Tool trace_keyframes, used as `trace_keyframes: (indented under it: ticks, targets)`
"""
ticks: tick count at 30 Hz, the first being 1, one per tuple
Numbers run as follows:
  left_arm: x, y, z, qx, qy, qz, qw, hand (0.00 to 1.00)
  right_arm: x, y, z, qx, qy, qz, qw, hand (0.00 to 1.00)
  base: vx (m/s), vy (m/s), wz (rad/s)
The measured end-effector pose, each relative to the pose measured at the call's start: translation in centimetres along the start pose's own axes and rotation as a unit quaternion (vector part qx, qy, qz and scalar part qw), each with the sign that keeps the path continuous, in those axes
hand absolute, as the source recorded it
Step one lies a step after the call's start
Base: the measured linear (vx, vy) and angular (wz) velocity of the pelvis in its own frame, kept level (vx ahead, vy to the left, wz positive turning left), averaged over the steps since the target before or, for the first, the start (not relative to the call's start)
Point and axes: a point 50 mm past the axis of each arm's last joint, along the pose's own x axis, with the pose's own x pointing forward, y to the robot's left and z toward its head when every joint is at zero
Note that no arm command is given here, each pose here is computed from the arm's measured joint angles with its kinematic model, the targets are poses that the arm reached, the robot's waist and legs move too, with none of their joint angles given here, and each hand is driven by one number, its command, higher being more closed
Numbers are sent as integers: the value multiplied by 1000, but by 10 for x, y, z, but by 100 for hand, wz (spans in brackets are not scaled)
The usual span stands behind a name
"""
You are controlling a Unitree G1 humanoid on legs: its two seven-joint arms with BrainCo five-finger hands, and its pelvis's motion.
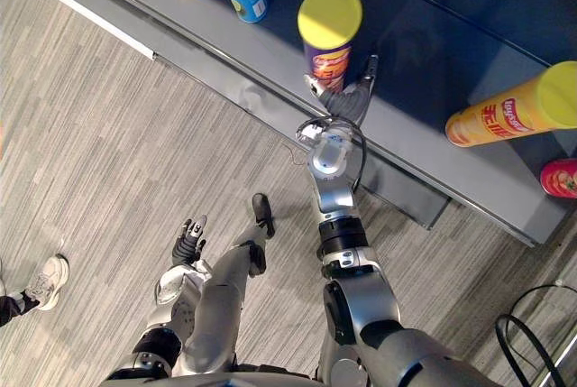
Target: Put the gum and the chips on the shelf.
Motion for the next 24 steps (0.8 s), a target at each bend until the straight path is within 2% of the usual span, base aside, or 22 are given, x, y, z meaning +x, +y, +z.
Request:
trace_keyframes:
  ticks: [11,17,19,24]
  targets:
    - [0,1,0,5,0,7,1000,0,-19,-2,-22,-25,33,29,999,0,14,-36,-9]
    - [-3,12,-17,29,39,28,998,0,-50,-4,-65,-77,105,89,987,0,21,-5,-9]
    - [-4,19,-23,41,51,39,997,0,-67,-15,-87,-99,148,101,979,0,9,13,-9]
    - [-12,49,-38,128,91,47,987,0,-136,-80,-149,-161,306,104,932,0,54,4,3]
